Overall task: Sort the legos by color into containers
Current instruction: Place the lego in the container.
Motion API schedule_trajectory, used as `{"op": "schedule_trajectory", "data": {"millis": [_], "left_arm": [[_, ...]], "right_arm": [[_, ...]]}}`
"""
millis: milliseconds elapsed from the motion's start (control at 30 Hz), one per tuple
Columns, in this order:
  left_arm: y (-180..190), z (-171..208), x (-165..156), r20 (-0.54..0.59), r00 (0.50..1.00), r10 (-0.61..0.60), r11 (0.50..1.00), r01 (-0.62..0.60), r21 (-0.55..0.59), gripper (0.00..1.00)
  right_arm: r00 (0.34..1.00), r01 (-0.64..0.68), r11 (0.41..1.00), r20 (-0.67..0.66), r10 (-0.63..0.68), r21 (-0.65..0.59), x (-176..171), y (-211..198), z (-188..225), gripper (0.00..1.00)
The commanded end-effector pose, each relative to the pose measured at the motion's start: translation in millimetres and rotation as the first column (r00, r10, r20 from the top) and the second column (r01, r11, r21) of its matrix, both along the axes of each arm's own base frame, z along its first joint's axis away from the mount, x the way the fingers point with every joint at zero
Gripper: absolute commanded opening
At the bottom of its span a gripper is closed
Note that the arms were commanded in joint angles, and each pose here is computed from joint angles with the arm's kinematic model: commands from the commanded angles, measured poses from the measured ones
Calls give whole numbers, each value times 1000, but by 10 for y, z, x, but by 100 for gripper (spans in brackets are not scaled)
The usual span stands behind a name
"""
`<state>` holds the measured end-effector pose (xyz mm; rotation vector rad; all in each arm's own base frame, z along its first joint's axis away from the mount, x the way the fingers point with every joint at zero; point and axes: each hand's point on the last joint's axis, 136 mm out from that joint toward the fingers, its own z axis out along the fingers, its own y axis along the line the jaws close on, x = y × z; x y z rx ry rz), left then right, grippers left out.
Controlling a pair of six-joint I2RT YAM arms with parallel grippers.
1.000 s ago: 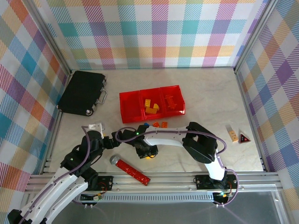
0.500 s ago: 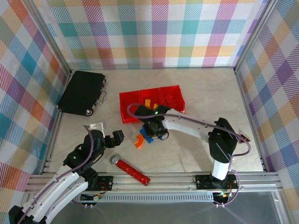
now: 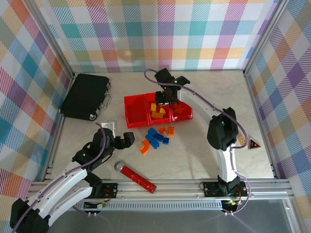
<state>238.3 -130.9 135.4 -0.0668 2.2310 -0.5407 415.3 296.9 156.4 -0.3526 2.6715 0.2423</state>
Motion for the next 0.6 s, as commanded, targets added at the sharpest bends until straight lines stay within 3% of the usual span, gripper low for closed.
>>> {"op": "schedule_trajectory", "data": {"millis": [0, 267, 333, 567], "left_arm": [[-162, 140, 14, 29, 997, -72, 997, 73, -30, 100], [-252, 67, 19, 18, 993, -114, 993, 114, -39, 100], [-291, 31, 12, 6, 991, -137, 990, 137, -37, 100], [-400, -279, -14, -138, 971, -194, 981, 196, 3, 100]], "right_arm": [[993, -118, 993, 21, 118, 8, 101, 201, 22, 34], [987, -161, 987, -6, 161, 2, 274, 372, -226, 37], [986, -165, 986, -10, 165, -7, 291, 380, -276, 46], [985, -172, 985, -24, 172, -2, 282, 372, -304, 56]]}}
